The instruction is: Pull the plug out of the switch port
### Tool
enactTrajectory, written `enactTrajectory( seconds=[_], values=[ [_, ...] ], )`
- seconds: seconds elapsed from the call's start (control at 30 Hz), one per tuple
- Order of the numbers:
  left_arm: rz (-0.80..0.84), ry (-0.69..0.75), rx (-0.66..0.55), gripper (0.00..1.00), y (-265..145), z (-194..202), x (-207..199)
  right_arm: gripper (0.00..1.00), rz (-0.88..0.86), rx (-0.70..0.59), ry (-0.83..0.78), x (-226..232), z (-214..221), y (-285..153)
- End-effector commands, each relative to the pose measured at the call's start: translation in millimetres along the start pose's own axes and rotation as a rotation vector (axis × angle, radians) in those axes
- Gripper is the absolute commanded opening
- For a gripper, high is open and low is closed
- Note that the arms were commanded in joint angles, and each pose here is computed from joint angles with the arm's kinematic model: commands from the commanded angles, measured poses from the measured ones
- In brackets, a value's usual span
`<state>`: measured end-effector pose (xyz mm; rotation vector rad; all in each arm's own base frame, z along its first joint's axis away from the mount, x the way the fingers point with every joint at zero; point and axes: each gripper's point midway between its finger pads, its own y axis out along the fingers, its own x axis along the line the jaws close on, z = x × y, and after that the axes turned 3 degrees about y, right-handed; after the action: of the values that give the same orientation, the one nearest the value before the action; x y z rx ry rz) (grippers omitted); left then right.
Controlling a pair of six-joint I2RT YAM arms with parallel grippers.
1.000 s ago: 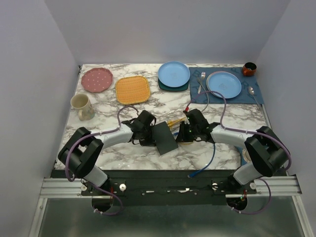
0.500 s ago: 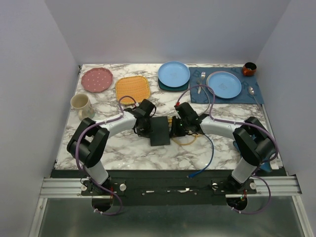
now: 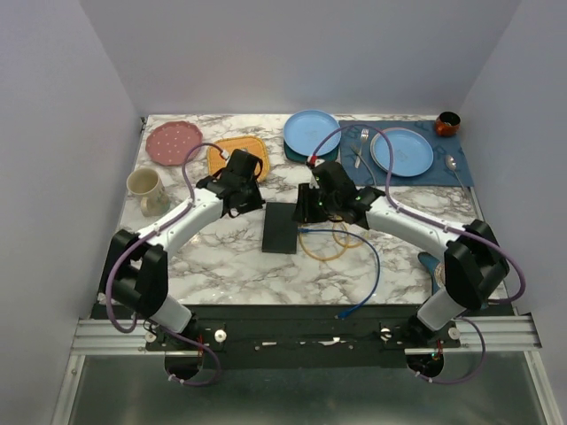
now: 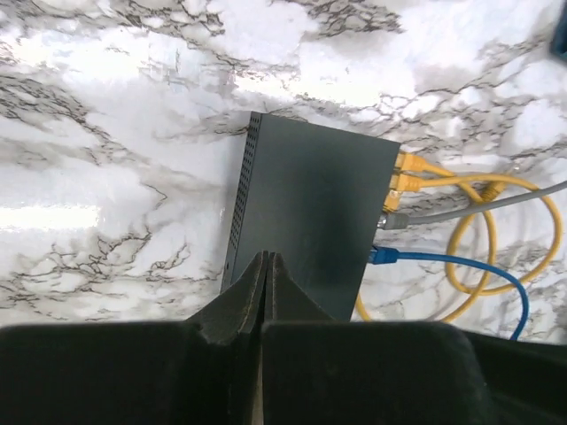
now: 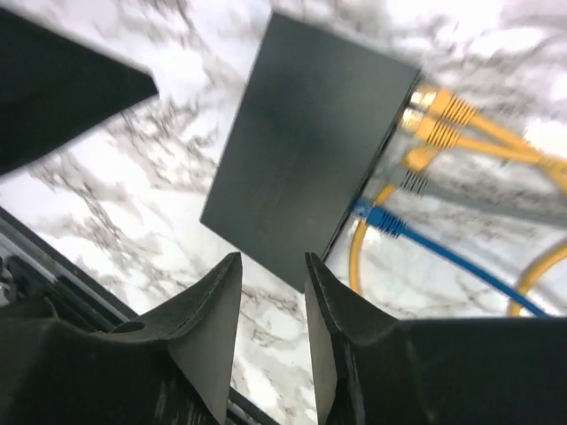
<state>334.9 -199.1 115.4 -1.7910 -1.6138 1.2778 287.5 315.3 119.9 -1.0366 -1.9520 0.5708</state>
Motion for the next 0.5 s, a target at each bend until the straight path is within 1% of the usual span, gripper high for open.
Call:
enactTrajectory(
  seconds=[0.0, 0.03, 0.07, 0.1, 0.17, 0.2, 0.27, 0.33, 0.47],
  values=[
    [-0.01, 0.056, -0.02, 0.05, -18, 17, 7, 0.43, 0.104, -0.067, 0.003, -31, -37, -11],
    [0.001, 0.086, -0.013, 0.05, -20, 25, 4, 0.43, 0.104, -0.078, 0.028, -35, -46, -10],
    [0.024, 0.136, 0.002, 0.05, -23, 39, -4, 0.41, 0.129, -0.073, 0.066, -52, -54, -3],
    [0.046, 0.171, 0.043, 0.05, -23, 56, -5, 0.4, 0.114, -0.061, 0.089, -56, -57, 0],
    [0.082, 0.232, 0.076, 0.04, -25, 80, -15, 0.36, 0.141, -0.065, 0.14, -76, -72, 12],
    [0.08, 0.249, 0.103, 0.04, -22, 94, -12, 0.35, 0.148, -0.061, 0.154, -81, -75, 16],
    [0.108, 0.272, 0.116, 0.03, -21, 108, -17, 0.31, 0.156, -0.08, 0.185, -91, -93, 22],
    [0.126, 0.307, 0.139, 0.0, -20, 127, -19, 0.3, 0.166, -0.046, 0.211, -100, -91, 36],
    [0.148, 0.372, 0.197, 0.0, -16, 152, -19, 0.29, 0.195, -0.021, 0.227, -113, -95, 50]
  ],
)
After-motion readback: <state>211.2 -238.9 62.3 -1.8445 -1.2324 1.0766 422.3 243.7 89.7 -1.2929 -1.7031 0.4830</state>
